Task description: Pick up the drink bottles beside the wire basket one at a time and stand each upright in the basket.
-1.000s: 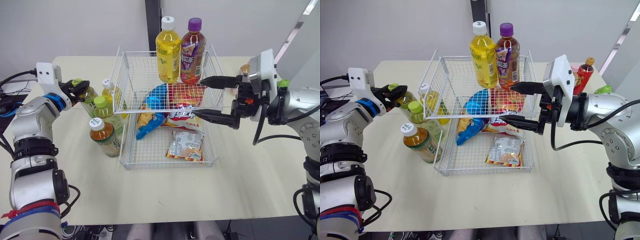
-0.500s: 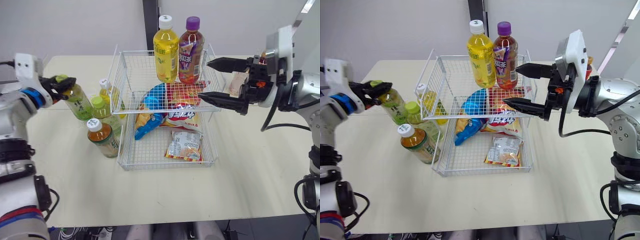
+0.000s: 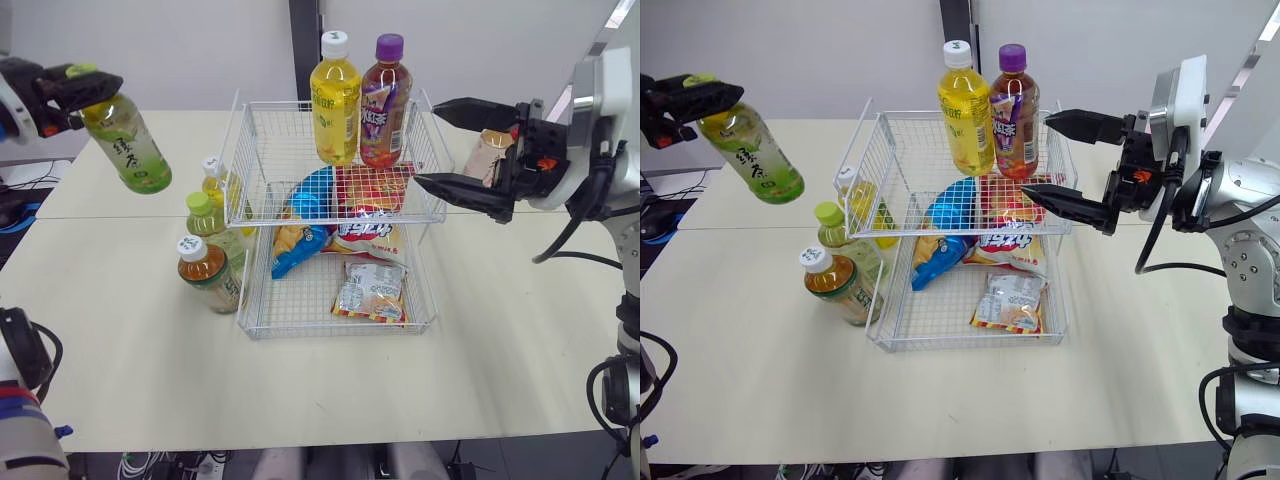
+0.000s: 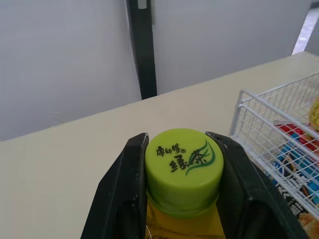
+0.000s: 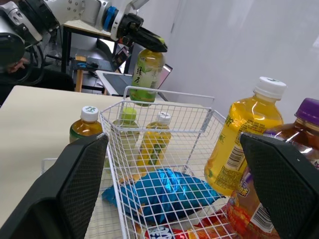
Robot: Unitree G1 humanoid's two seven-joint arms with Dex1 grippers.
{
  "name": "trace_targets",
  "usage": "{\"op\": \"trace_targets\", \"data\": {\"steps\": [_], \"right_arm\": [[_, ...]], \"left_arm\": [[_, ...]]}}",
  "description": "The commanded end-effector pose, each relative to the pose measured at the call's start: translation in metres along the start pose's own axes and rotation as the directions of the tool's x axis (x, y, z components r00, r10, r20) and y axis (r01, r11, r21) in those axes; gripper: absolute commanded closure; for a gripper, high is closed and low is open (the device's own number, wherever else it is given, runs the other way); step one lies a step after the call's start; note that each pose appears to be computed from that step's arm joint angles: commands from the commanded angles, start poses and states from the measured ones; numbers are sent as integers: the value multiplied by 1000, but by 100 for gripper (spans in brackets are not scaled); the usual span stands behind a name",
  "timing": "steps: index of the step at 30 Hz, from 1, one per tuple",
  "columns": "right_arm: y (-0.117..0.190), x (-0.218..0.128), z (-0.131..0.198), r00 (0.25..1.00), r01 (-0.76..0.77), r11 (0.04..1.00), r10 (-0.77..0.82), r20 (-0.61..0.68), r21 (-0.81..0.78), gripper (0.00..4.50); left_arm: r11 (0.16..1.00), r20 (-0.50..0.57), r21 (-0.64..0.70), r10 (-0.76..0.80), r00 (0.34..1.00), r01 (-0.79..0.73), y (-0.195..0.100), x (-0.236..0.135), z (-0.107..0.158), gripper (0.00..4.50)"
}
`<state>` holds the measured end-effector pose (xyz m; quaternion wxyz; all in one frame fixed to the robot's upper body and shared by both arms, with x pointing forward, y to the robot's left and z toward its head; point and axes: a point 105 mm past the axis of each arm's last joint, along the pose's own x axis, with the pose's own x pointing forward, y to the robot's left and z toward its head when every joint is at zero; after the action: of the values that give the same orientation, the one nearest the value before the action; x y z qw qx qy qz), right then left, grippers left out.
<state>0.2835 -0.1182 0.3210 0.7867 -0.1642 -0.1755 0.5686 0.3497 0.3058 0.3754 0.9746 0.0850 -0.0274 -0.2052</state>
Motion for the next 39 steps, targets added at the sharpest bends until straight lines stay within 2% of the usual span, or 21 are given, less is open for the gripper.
{"op": "trace_targets", "data": {"steps": [1, 8, 12, 17, 21, 25, 39], "right_arm": [[-1, -8, 11, 999, -4, 999, 5, 35, -51, 0], [-1, -13, 5, 1000, -1, 999, 1, -1, -32, 0], [-3, -17, 3, 999, 28, 999, -29, -16, -28, 0], [-2, -20, 5, 998, 52, 998, -53, -16, -28, 0], [-3, -24, 11, 996, 86, 996, -86, 5, -33, 0], [-2, -28, 13, 993, 117, 993, -116, 16, -25, 0], [1, -39, 6, 984, 165, 986, -166, -60, -23, 0]], "left_arm": [[998, 101, 68, -16, 995, 9, -4, -17, 46, 314], [990, 174, 111, -102, 979, 83, -20, -13, 93, 314], [980, 215, 89, -194, 957, 178, -40, -1, 113, 314], [945, 202, 106, -325, 924, 309, -71, 24, 120, 314], [929, 205, 130, -366, 908, 346, -85, 39, 127, 314], [915, 197, 127, -401, 895, 383, -95, 52, 124, 314], [921, 109, 80, -389, 915, 382, -104, 101, 78, 314]]}}
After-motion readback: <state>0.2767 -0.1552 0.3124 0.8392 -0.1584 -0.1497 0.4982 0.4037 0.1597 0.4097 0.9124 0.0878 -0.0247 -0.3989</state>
